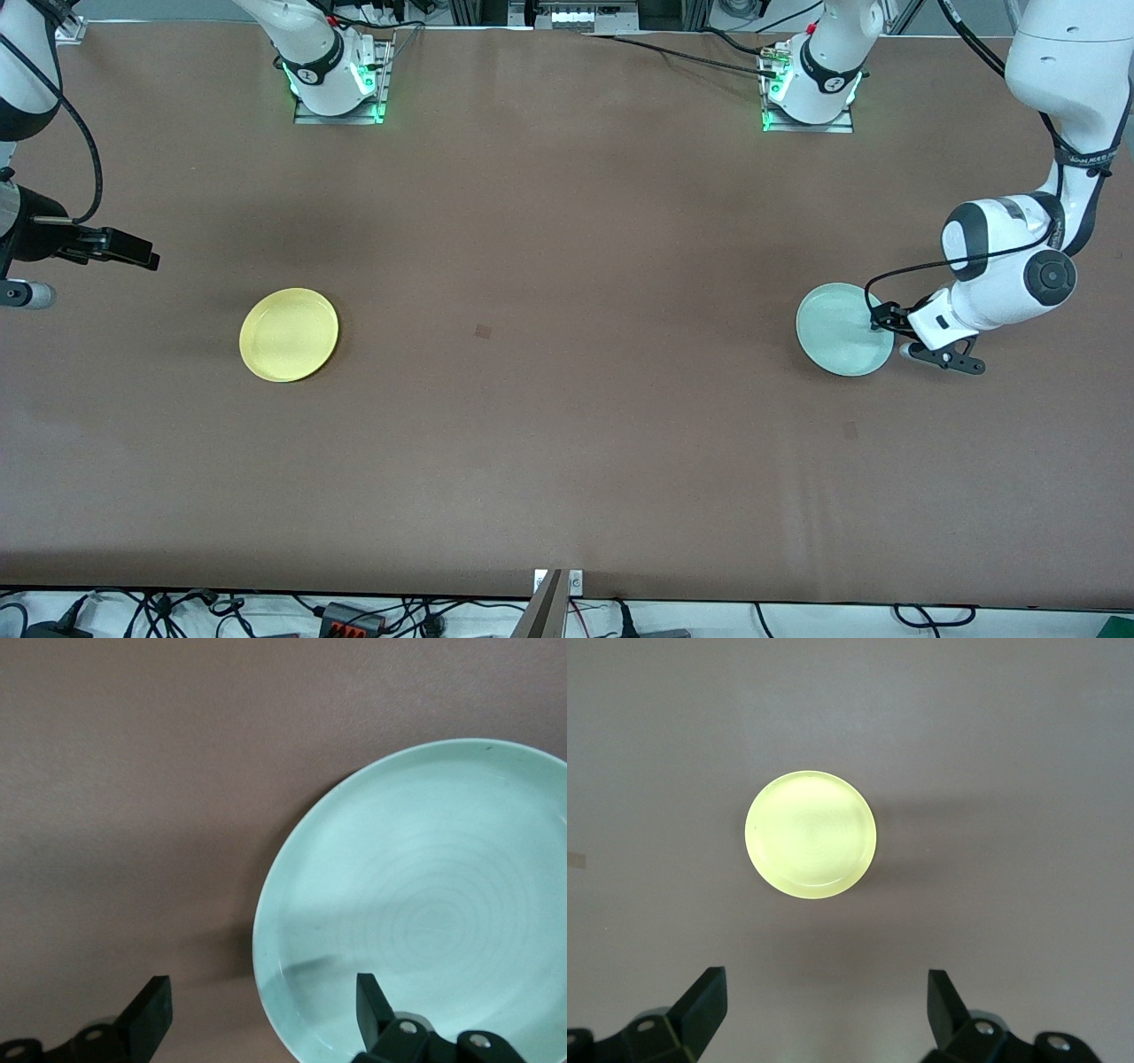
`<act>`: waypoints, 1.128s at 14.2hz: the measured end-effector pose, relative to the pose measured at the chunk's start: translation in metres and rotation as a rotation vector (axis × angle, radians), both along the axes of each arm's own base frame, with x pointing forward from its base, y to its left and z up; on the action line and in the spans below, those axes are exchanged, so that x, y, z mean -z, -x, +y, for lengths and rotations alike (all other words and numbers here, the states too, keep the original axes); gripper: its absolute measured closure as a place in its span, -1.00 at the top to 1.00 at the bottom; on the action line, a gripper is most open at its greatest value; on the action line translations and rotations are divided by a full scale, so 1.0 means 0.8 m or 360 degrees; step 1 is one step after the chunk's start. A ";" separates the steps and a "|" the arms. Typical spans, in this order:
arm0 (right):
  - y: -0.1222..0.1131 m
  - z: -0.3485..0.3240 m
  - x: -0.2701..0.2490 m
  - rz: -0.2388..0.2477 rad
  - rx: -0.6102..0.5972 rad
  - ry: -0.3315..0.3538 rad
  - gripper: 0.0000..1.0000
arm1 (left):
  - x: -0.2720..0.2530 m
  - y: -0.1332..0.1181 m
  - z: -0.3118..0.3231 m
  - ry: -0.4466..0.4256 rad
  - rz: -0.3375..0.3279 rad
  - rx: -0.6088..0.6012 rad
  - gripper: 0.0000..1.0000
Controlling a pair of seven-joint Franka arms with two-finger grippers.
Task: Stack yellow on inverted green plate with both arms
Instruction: 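Move the left gripper down to the rim of the green plate, then grasp the green plate with the left gripper while the right gripper grasps yellow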
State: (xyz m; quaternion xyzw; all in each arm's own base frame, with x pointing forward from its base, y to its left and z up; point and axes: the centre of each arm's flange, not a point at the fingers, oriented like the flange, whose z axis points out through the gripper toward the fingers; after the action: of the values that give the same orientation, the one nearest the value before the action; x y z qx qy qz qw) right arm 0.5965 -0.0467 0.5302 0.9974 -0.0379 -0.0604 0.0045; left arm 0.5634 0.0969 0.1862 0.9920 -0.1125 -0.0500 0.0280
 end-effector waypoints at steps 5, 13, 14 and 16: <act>0.000 0.000 0.001 0.0000 0.0000 0.0000 1.00 | 0.014 0.003 -0.001 0.0014 0.0020 -0.0008 -0.13; -0.004 -0.002 0.010 0.0016 0.0003 0.0001 1.00 | -0.019 -0.030 0.001 0.0002 -0.0094 -0.0007 -0.89; -0.007 -0.002 0.016 0.0020 0.0004 0.0002 1.00 | -0.035 -0.041 0.000 -0.0004 -0.0139 0.0001 -0.90; -0.015 -0.002 0.039 0.0055 0.0004 0.0005 1.00 | -0.081 -0.061 -0.018 -0.0007 -0.0194 0.0045 -0.92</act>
State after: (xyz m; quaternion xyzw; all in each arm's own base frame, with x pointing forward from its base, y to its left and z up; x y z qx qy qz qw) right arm 0.6083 -0.0484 0.4987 0.9962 -0.0392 -0.0775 0.0065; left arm 0.6120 0.0827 0.2507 0.9916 -0.1278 0.0099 0.0183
